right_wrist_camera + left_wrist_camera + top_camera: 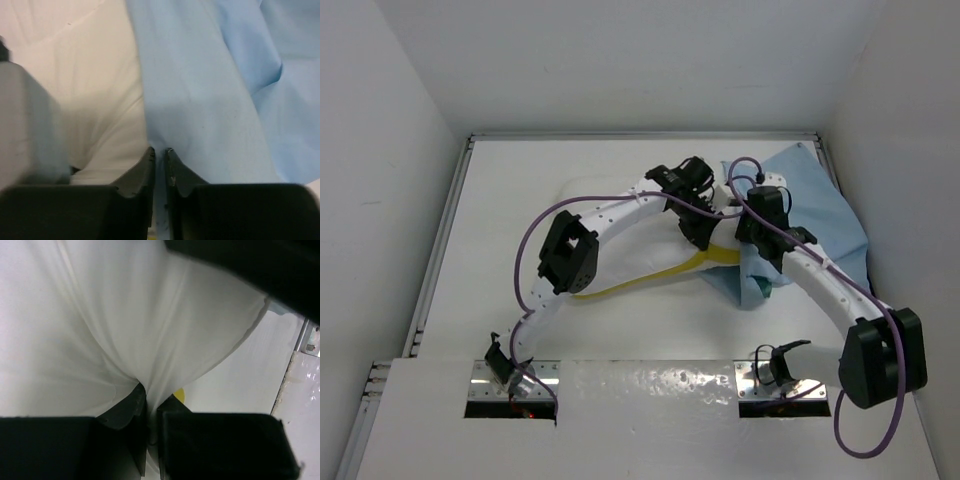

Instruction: Put the pillow into the pillowcase

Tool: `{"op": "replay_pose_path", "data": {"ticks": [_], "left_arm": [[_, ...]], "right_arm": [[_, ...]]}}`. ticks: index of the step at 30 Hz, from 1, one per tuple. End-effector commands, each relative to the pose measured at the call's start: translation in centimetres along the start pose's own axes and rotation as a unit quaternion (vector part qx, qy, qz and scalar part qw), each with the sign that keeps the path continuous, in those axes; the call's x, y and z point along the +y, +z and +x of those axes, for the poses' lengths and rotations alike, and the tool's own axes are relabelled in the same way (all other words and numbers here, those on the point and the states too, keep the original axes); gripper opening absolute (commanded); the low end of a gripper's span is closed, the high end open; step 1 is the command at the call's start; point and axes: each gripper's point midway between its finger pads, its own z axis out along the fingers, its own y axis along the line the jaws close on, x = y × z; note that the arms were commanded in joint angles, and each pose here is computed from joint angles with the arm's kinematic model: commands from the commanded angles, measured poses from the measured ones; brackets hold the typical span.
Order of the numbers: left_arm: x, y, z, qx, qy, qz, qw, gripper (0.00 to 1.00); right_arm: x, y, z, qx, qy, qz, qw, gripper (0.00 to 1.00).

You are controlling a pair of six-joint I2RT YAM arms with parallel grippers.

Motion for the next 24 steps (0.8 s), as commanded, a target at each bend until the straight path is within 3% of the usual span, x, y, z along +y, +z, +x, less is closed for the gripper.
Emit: {"op": "replay_pose_path", "data": {"ticks": [1,5,9,13,18,20,24], "left_arm": [[-1.9,-1.0,-1.9,-0.027,0.010,0.037,0.999,0.00],[-1.8,-1.2,-3.3,-0.047,0.020,0.030,0.998,0.00],[-0.9,-1.4,-3.7,-0.051,0.027,0.007,0.998,0.00],[-0.2,-0.9,-3.7,-0.054,0.029,-0.002,0.998,0.00],[0.1,-0.8,-5.0,-0.079,0.032,-0.008,0.996,0.00],[0.0,-0.9,-5.9,-0.096,0.031,-0.007,0.995,0.00],[-2.5,-1.6,-8.4,-0.141,0.036,0.057,0.988,0.00]], "right_arm": [[-1.0,1.3,0.3,-0.019,0.012,0.021,1.000,0.01],[0.3,0.3,1.5,0.002,-0.008,-0.022,1.000,0.00],[3.3,-3.4,-1.0,-0.044,-0.026,-0.090,0.995,0.00],[5.2,-6.4,-2.4,-0.082,0.005,-0.165,0.983,0.00],[4.4,-5.5,0.8,-0.059,0.024,-0.161,0.985,0.00],[5.7,-5.4,1.7,-0.038,0.034,-0.196,0.979,0.00],[8.3,-4.5,2.4,-0.017,0.078,-0.251,0.965,0.00]]}}
